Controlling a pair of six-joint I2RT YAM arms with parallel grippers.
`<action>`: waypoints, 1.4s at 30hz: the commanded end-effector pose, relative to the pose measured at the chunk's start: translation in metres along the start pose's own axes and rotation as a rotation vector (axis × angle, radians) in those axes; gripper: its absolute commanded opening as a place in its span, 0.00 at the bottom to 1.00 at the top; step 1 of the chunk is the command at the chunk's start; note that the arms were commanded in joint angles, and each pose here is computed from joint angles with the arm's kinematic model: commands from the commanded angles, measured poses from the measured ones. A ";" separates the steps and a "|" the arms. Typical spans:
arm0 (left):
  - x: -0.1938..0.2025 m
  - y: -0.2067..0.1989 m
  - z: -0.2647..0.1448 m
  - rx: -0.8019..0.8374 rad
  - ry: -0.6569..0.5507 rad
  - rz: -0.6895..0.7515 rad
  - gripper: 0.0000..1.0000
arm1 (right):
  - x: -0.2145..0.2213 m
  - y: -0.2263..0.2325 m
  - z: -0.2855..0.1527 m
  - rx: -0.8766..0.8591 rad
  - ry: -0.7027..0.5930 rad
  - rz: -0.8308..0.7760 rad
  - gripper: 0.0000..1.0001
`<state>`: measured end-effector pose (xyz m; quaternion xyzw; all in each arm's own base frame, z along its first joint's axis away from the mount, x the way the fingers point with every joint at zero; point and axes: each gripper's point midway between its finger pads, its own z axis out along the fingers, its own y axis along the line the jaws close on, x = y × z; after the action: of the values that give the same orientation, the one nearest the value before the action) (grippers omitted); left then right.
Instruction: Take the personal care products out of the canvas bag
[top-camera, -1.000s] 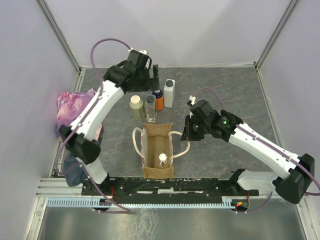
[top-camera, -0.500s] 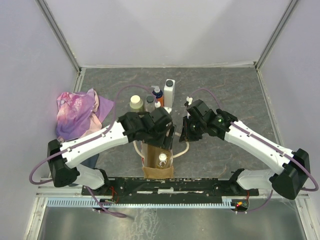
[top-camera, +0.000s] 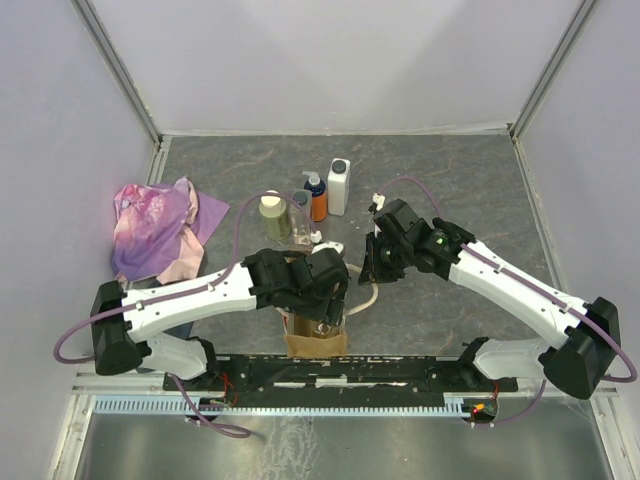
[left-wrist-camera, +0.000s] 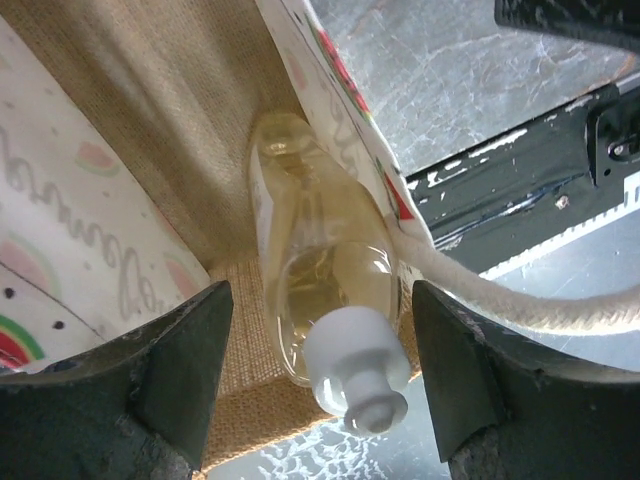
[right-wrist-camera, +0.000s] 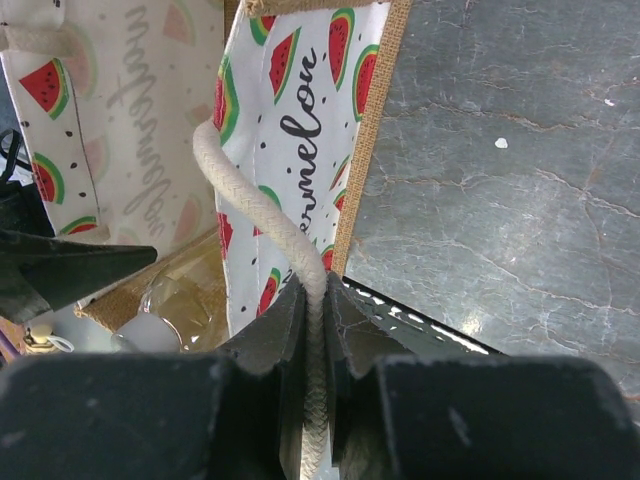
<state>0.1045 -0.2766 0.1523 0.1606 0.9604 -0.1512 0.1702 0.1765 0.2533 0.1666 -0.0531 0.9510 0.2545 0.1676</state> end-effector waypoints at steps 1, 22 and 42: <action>0.007 -0.014 0.003 0.032 0.001 -0.024 0.78 | -0.010 0.010 -0.005 -0.033 -0.033 -0.016 0.16; -0.099 -0.028 -0.109 -0.110 -0.301 0.085 0.25 | -0.010 0.014 -0.002 -0.051 -0.028 -0.015 0.16; -0.241 -0.002 -0.154 -0.117 -0.584 -0.014 0.30 | -0.005 0.015 0.002 -0.077 -0.021 0.002 0.16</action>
<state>0.2294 -0.2885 0.3399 0.1198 0.9211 -0.1018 0.3560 0.1764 0.2592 0.1655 -0.0537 0.9471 0.2696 0.1658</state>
